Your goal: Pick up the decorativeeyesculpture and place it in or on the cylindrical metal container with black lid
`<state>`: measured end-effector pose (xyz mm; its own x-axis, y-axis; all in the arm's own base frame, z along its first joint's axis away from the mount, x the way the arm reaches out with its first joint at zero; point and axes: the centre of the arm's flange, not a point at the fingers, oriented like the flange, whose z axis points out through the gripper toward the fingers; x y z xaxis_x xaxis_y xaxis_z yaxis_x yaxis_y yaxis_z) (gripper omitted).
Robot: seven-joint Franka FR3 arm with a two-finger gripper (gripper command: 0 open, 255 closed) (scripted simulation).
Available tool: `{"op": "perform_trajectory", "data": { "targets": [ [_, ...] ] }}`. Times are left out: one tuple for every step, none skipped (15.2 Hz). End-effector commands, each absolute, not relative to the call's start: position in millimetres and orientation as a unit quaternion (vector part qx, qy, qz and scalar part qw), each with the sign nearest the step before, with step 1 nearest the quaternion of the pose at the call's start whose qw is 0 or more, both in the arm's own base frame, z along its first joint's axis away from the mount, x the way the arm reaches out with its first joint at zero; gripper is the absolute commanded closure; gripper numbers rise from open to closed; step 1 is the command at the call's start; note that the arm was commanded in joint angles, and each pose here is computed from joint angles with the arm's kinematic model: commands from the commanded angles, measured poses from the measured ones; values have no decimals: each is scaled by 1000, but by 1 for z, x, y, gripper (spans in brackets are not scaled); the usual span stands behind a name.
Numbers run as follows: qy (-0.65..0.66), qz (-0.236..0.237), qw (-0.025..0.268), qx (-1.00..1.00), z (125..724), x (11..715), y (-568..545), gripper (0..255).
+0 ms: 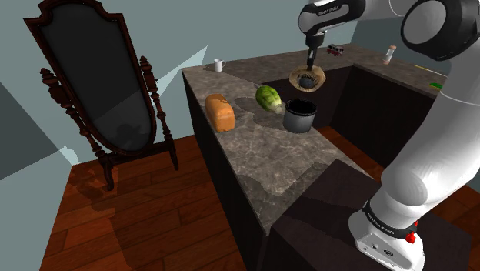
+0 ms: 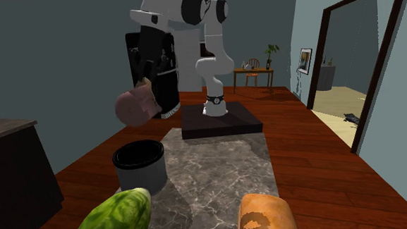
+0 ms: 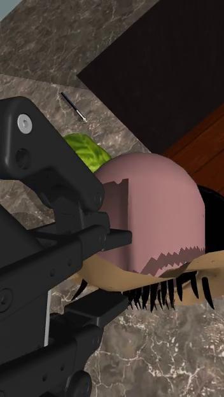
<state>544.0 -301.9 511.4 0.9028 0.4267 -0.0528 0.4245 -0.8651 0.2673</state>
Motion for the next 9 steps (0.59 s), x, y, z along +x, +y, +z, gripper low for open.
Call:
{"op": "perform_trajectory", "data": {
  "targets": [
    [222,5,138,965,506,546,-308,255],
    [222,5,138,965,500,546,-308,255],
    [222,5,138,965,495,546,-308,255],
    [222,5,138,965,490,546,-308,255],
    [222,5,138,965,485,546,-308,255],
    [222,5,138,965,479,546,-308,255],
    [222,5,138,965,474,546,-308,255],
    [222,5,138,965,469,546,-308,255],
    [222,5,138,965,463,546,-308,255]
  ]
}}
